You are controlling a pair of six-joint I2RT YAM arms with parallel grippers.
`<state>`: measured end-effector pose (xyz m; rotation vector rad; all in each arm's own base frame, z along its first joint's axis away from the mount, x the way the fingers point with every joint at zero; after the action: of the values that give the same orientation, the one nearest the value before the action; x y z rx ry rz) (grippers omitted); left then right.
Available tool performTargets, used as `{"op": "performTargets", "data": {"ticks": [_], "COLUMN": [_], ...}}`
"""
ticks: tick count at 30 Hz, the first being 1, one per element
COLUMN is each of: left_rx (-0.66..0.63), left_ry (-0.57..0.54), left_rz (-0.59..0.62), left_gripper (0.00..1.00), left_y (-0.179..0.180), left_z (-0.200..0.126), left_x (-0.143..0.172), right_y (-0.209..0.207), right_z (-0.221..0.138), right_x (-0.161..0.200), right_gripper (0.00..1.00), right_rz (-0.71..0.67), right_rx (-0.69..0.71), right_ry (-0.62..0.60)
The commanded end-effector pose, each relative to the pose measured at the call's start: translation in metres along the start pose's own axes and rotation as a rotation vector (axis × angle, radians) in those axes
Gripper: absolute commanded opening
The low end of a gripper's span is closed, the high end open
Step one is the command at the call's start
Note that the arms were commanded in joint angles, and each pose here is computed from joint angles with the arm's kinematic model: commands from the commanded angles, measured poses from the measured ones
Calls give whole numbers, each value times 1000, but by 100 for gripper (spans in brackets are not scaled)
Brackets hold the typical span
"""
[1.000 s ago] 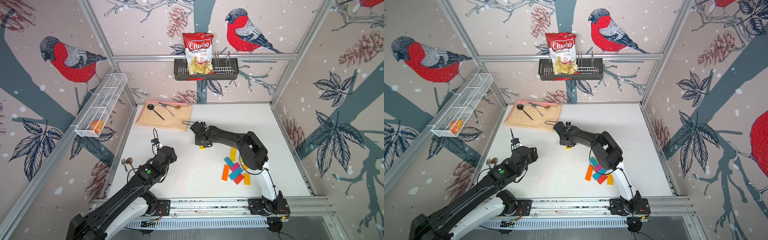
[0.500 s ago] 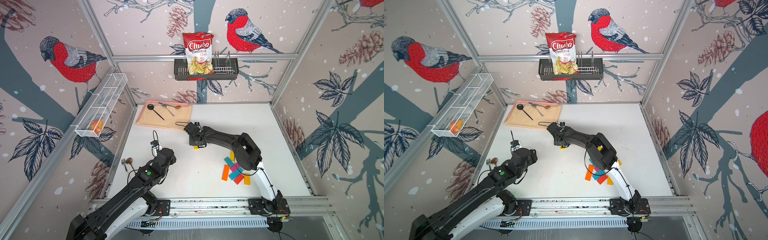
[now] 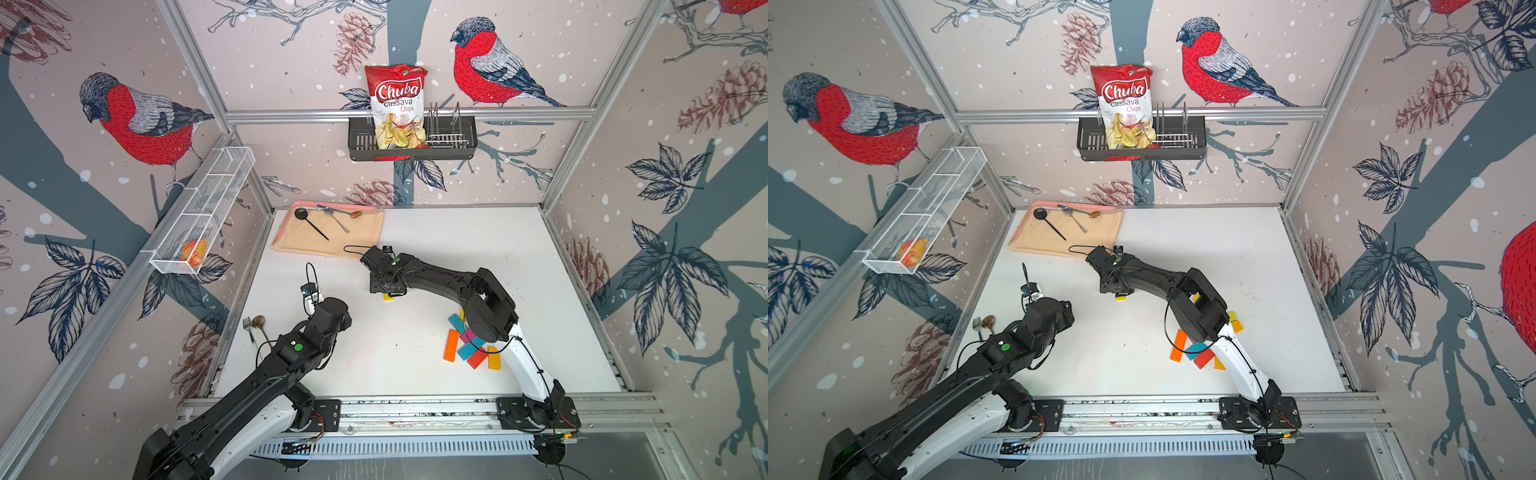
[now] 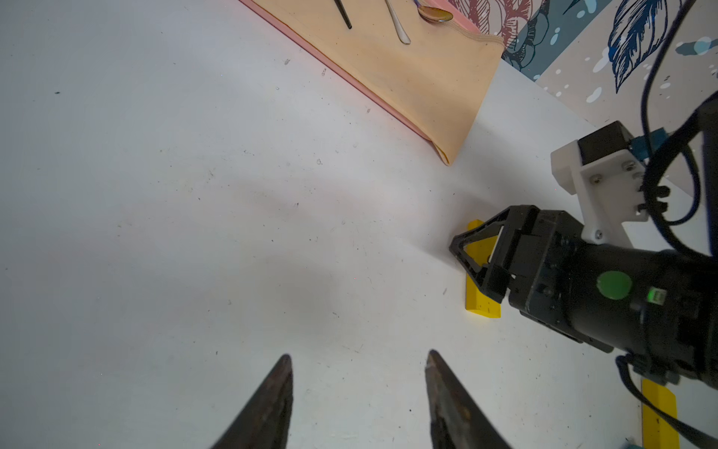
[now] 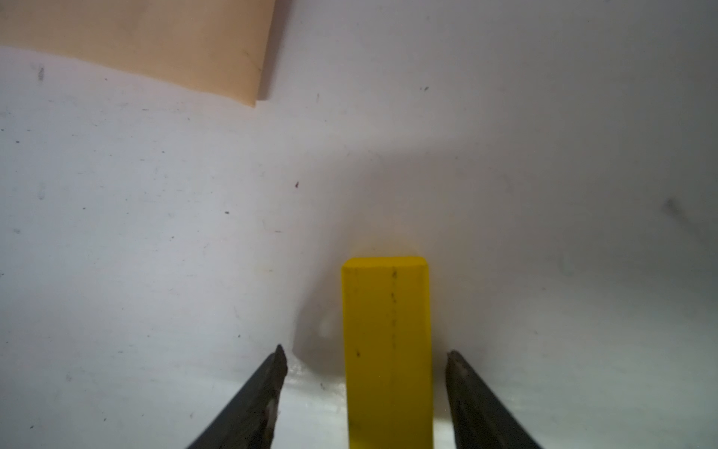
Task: Assemble the letter h with building blocks
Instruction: Move the building block to the center of the board.
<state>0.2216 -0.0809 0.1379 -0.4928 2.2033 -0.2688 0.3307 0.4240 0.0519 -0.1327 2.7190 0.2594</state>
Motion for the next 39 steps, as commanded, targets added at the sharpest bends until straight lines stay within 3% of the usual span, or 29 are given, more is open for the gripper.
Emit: {"op": "performTargets", "data": {"ticks": [1, 4, 10, 28, 36, 37, 39], "left_rx": [-14, -14, -16, -18, -18, -18, -19], "left_ry": [5, 6, 17, 39, 39, 39, 41], "left_rz": [0, 5, 21, 26, 32, 33, 33], "left_gripper": [54, 54, 54, 54, 54, 54, 54], "left_y": [2, 1, -2, -1, -1, -1, 1], "left_z": [1, 2, 5, 10, 11, 10, 10], "left_x": [1, 1, 2, 8, 9, 8, 9], "right_y": [-3, -1, -2, -18, -16, -16, -15], "right_z": [-6, -10, -13, 2, 4, 4, 3], "right_x": [5, -1, -3, 17, 18, 18, 17], "right_gripper": [76, 82, 79, 36, 36, 38, 52], "right_rz": [4, 5, 31, 62, 62, 58, 51], "right_rx": [12, 10, 16, 97, 94, 95, 94], "right_ry": [40, 26, 22, 64, 65, 67, 67]}}
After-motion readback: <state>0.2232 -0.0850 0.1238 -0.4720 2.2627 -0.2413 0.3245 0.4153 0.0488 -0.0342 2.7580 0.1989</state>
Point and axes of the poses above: each gripper's point midway between its finger pads, its own z axis out along the fingers, its own y axis along the line the jaws close on, x = y × z, the point moved 3 cm from there along -z, back along the fingers, and after that the axes turned 2 degrees about z, right-handed, at the moved point
